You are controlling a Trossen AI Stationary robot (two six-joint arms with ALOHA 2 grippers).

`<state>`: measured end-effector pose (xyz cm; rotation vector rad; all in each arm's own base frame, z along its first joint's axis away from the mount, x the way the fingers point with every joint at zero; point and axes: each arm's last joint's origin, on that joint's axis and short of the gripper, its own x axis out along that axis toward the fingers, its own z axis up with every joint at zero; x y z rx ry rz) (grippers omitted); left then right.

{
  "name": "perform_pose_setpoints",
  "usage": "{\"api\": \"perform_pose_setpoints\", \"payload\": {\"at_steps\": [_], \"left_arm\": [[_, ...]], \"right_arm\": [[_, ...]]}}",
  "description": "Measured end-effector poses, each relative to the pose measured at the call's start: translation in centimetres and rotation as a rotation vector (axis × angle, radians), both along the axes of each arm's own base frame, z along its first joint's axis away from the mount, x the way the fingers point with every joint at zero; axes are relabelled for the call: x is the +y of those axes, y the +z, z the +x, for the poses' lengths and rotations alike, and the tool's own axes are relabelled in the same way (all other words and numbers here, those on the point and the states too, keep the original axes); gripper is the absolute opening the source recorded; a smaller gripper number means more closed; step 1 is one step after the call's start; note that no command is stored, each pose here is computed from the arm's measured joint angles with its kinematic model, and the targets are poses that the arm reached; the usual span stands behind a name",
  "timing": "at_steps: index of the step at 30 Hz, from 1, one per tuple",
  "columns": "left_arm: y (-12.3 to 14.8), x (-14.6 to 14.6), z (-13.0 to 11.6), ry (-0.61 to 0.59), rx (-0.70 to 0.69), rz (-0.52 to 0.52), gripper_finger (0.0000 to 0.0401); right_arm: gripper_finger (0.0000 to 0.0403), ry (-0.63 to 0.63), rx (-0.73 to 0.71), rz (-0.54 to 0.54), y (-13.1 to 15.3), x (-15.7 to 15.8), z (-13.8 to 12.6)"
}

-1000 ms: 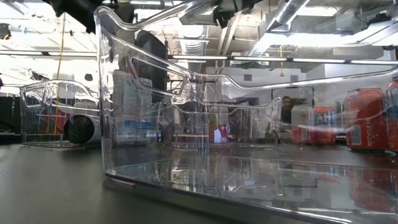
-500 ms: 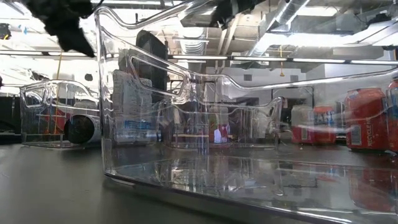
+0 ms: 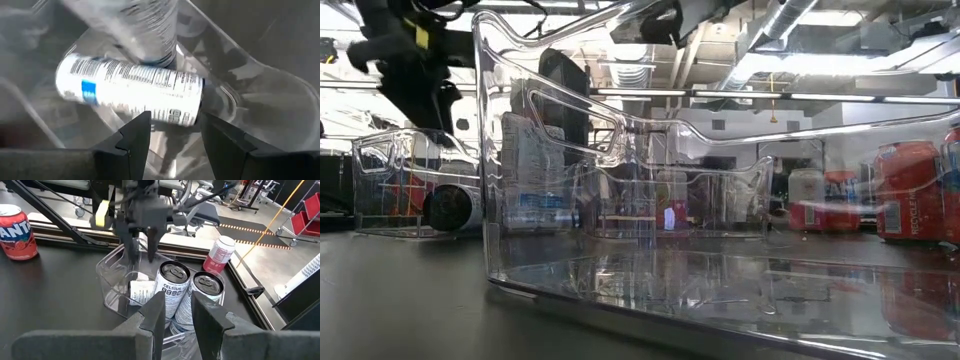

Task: Sort soda cans
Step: Put the left black soda can in the top left transparent bin

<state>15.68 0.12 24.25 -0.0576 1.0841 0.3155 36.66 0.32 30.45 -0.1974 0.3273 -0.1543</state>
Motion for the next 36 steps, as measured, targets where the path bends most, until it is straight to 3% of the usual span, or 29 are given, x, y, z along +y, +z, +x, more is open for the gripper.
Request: {"api": "perform_pose_setpoints", "payload": {"at_steps": [13, 36], "left_arm": [[-3.1, -1.4, 3.4, -0.055, 0.145, 0.058, 0.0168], [-4.5, -1.4, 4.3, 0.012, 0.208, 0.062, 0.0168]], "right_arm": [[0.0113, 0.001, 0.006, -0.002, -0.1, 0.0, 0.0], [0.0113, 0.003, 0.013, -0.006, -0.1, 0.0, 0.0]]}}
